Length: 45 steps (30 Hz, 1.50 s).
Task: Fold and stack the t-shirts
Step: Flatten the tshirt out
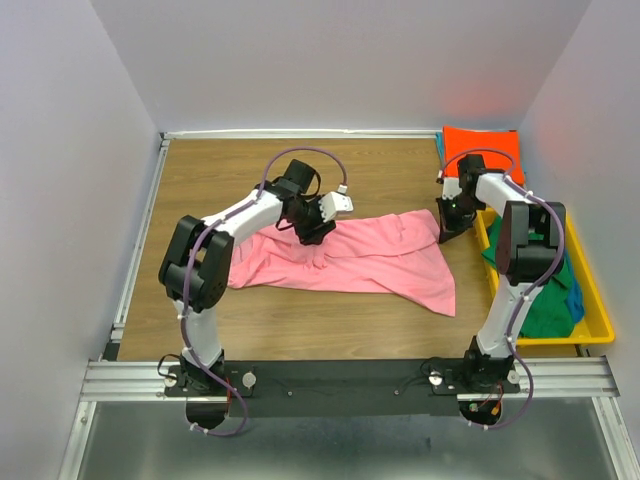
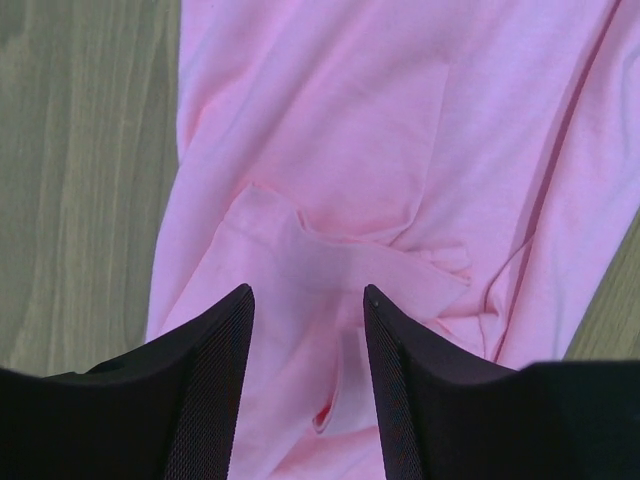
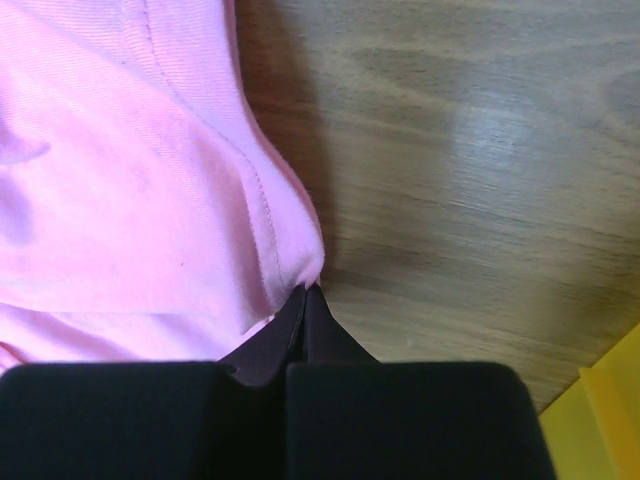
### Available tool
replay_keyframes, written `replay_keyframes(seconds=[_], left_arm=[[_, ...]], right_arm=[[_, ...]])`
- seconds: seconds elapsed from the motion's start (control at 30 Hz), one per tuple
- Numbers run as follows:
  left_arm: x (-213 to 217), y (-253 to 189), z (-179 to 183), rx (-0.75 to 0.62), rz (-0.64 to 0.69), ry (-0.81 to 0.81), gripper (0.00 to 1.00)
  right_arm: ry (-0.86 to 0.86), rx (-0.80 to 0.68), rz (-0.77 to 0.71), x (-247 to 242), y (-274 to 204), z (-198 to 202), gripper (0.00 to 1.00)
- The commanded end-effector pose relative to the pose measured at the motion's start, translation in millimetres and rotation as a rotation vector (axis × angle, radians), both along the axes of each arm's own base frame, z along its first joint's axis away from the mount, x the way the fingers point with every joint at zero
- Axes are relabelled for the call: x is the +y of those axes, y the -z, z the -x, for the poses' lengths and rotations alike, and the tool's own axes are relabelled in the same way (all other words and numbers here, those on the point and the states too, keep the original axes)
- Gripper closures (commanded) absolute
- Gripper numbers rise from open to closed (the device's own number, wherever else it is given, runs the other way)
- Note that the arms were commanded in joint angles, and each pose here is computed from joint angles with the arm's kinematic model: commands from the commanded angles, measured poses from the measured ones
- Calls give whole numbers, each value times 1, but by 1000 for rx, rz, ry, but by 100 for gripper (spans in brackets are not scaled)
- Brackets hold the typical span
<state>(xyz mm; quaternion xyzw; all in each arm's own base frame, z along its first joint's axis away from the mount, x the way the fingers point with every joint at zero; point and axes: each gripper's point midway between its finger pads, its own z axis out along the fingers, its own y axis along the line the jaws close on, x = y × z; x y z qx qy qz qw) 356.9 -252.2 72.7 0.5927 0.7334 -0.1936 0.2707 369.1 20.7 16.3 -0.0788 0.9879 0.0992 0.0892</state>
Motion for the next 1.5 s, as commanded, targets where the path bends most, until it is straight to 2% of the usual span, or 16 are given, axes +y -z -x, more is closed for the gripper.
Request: replay_keyframes(seconds=[0.0,0.1,0.13,0.17,0.23,0.27,0.33,0.5,0.53,0.8,1.07,1.2,1.3,1.33,1.43,1.47], left_arm=[[-22,0,-6,-6,37,23,44],[-31,12,-4,10,25,41,49],[-32,15,-4,9,18,44,54],[-32,17,-5,9,12,41,67],[-29,13,-10,-12,7,23,79],[-25,13,-12,-26,-1,12,88],[-19,0,-16,-61,7,-12,99],[19,-27,-31,-125,34,-111,100],[33,-47,-37,-162,60,-147,100],[88,-104,-60,-267,137,-290,100],[121,-124,-74,-313,169,-421,100],[99,-114,-49,-248,185,-298,100],[68,-92,-15,-197,156,-174,100],[48,-81,7,-176,146,-106,100],[26,-62,44,-134,121,-18,100],[15,-44,71,-83,93,44,100]], right_arm=[[-18,-11,-30,6,-3,4,99],[-19,-10,-25,5,-3,5,100],[-20,-12,-22,5,-3,4,99],[-19,-10,-19,4,-3,5,99],[-22,-18,-15,4,-5,4,100],[-24,-16,-10,3,-5,5,99],[-25,-22,-10,3,-7,5,100],[-29,-32,-6,2,-11,6,100],[-31,-34,-7,2,-13,6,99],[-32,-85,-3,2,-32,0,100],[-15,-169,27,-4,-59,-19,99],[-21,-172,22,-3,-60,-18,100],[-24,-159,25,-4,-56,-15,100],[-26,-152,27,-4,-54,-13,100],[-28,-146,31,-5,-53,-12,99],[-30,-145,35,-5,-53,-11,99]])
